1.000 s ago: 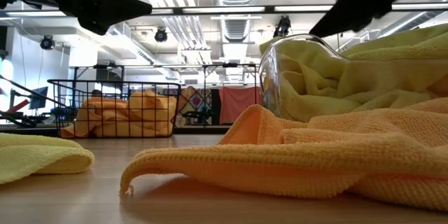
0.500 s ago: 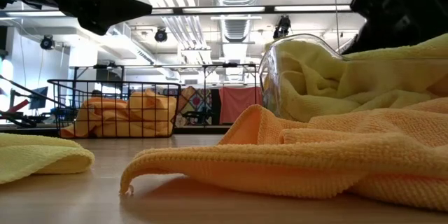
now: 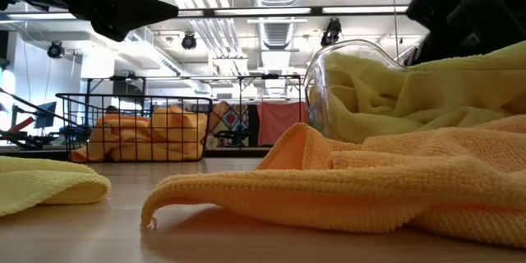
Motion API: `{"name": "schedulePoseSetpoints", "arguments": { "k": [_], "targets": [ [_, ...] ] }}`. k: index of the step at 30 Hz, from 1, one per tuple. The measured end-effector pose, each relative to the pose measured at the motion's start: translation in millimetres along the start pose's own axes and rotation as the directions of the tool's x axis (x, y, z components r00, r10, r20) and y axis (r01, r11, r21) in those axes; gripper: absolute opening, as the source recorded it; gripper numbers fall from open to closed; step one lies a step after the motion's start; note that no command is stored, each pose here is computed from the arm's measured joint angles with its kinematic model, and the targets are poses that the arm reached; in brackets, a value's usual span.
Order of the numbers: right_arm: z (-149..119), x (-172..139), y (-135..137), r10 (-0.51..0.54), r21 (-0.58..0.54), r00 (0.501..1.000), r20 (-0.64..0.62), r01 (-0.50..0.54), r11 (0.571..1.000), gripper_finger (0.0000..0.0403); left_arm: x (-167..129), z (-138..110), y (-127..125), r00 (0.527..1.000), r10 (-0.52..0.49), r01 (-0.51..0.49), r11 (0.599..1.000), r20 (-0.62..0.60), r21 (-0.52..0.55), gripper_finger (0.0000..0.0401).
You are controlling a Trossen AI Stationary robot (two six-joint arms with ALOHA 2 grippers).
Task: Sort microfiber towel by color & place in baskets
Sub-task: Put the yellow towel into the transparent bin
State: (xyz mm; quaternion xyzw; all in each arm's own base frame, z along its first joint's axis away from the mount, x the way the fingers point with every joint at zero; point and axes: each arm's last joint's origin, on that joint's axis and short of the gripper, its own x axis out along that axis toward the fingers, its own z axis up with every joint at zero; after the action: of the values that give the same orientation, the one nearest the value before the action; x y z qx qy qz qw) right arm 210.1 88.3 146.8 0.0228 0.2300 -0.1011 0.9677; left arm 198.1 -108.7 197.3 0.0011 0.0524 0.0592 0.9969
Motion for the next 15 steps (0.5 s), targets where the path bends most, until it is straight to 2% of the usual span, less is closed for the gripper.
{"name": "schedulePoseSetpoints", "arguments": {
  "k": [9,15],
  "targets": [
    [43,-6,11,-0.059,-0.072,0.989,-0.133,0.05,0.996,0.0013,0,0,0,1.0,0.0,0.0,1.0,-0.002,0.001,0.0233],
    [75,-10,18,-0.109,-0.063,0.99,-0.093,0.103,0.993,0.0013,0,0,0,1.0,0.0,0.0,1.0,-0.002,0.002,0.0233]
  ]
}}
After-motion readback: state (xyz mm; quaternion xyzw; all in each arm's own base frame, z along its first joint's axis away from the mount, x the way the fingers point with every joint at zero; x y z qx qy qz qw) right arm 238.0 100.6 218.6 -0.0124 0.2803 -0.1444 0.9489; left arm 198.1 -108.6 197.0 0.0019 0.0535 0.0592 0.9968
